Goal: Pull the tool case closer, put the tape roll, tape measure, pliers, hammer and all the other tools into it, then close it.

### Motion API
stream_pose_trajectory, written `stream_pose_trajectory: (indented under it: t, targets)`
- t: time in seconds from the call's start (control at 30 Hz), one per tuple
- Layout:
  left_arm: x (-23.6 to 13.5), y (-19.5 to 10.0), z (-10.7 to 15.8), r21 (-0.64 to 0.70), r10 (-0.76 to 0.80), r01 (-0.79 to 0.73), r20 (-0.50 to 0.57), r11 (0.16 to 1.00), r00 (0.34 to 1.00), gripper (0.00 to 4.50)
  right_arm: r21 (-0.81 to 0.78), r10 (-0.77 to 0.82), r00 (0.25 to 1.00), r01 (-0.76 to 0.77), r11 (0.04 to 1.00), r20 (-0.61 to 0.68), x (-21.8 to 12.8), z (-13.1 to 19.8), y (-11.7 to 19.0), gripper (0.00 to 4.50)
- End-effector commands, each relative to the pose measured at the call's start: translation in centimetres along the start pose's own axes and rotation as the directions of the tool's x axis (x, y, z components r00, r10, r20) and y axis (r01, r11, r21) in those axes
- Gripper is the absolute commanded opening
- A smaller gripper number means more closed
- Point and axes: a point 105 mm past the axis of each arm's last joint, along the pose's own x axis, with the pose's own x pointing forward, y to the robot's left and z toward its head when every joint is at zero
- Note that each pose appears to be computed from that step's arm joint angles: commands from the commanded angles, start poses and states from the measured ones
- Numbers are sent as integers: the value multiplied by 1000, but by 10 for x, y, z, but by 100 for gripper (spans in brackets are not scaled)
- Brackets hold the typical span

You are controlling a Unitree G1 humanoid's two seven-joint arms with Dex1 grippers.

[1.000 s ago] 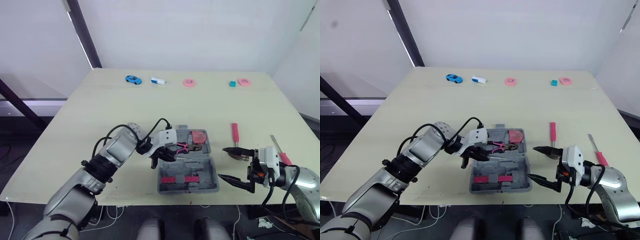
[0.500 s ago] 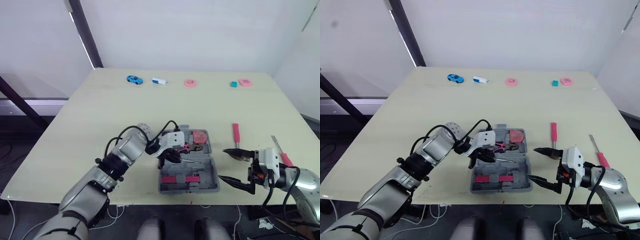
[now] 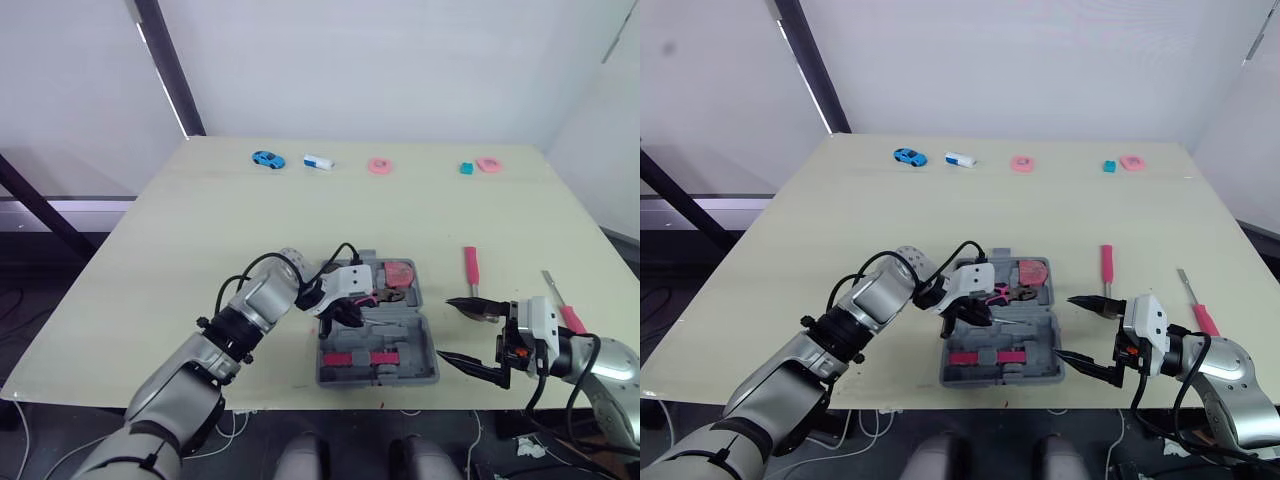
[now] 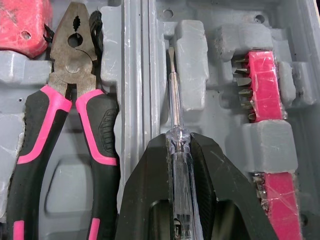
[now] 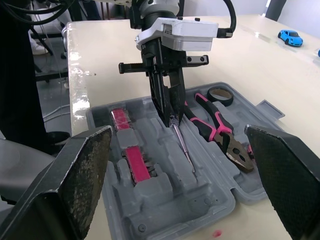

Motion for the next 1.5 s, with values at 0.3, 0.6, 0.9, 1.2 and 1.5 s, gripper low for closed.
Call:
stream_pose_trajectory:
  t: [0.3,0.6,0.9,1.2,1.5]
  targets:
    - [1,2,14,62,15,-16,10,998,1000,143,-55,-8,1000,9,998,13,-4,10,-1,450]
    - [-3,1,14,110,47,-48,9,993,999,215,-56,-5,1000,6,998,13,-4,10,-1,450]
    - [-27,2,39,150,74,-101,174,984,982,215,-54,-7,1000,8,999,20,-3,11,-1,450]
    - [-35,4,17,94,86,-120,306,988,948,6,-23,-39,997,41,999,70,0,17,-4,450]
    - [-15,-5,2,75,40,-75,388,994,921,6,-26,-33,998,34,999,62,1,14,-3,450]
